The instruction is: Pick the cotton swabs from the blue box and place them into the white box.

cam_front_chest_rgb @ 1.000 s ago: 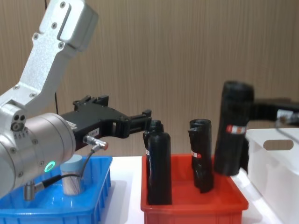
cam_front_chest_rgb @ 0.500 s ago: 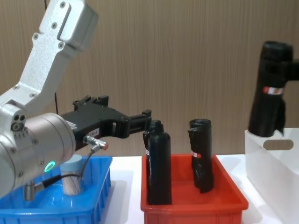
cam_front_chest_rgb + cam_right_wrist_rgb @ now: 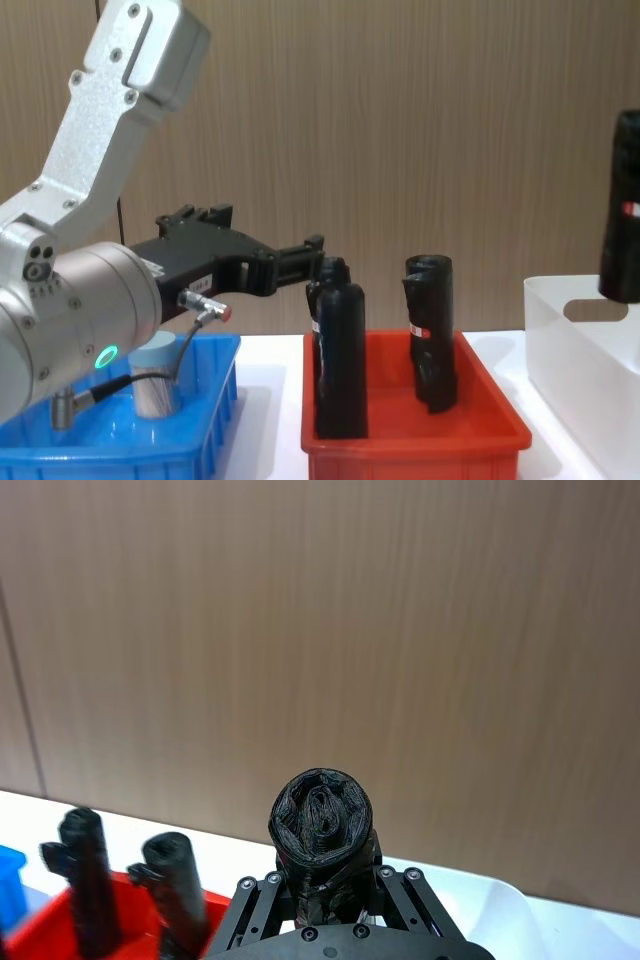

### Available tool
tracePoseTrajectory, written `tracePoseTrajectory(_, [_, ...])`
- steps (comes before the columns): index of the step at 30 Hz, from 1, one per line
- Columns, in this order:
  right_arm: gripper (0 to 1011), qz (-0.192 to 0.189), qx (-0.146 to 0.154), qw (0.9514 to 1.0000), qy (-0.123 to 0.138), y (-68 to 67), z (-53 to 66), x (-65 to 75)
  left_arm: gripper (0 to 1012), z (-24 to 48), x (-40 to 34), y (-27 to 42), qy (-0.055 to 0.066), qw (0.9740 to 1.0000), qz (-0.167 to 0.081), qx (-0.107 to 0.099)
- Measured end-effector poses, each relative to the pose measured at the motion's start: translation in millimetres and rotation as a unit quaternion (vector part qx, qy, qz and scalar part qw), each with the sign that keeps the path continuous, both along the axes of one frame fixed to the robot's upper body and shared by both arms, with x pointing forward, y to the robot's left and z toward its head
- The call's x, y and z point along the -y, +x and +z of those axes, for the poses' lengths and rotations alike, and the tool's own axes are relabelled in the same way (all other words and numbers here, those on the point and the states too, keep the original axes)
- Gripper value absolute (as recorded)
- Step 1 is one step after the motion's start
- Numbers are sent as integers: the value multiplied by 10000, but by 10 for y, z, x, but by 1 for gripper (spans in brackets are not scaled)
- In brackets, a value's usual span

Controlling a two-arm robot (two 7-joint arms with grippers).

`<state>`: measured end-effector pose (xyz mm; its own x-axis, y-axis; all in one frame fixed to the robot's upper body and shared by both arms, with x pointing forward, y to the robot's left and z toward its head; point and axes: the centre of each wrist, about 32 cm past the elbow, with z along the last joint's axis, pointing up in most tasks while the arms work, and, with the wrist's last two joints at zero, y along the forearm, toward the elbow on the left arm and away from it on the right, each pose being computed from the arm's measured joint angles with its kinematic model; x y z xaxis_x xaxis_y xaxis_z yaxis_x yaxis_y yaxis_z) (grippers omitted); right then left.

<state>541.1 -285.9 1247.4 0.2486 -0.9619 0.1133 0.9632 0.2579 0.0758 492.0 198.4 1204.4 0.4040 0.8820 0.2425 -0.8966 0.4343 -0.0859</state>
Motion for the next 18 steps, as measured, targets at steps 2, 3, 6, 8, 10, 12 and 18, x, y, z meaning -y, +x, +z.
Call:
tracePoseTrajectory(2, [346, -92, -59, 9999, -48, 36, -52, 30, 1004, 0, 0, 0, 0, 10000, 0, 0])
tracePoseTrajectory(3, [346, -120, -79, 9999, -58, 47, -70, 38, 1004, 0, 0, 0, 0, 10000, 0, 0])
tracePoseTrajectory(6, [346, -231, -161, 9996, -101, 93, -143, 71, 1004, 0, 0, 0, 0, 10000, 0, 0])
tracePoseTrajectory(8, [346, -297, -219, 9993, -111, 122, -195, 93, 1004, 0, 0, 0, 0, 10000, 0, 0])
tracePoseTrajectory(10, [346, -352, -268, 9990, -117, 145, -236, 112, 1004, 0, 0, 0, 0, 10000, 0, 0])
tracePoseTrajectory(12, [347, -415, -318, 9986, -108, 170, -282, 135, 1004, 0, 0, 0, 0, 10000, 0, 0])
tracePoseTrajectory(18, [506, -582, -440, 9973, -76, 227, -399, 200, 1004, 0, 0, 0, 0, 10000, 0, 0])
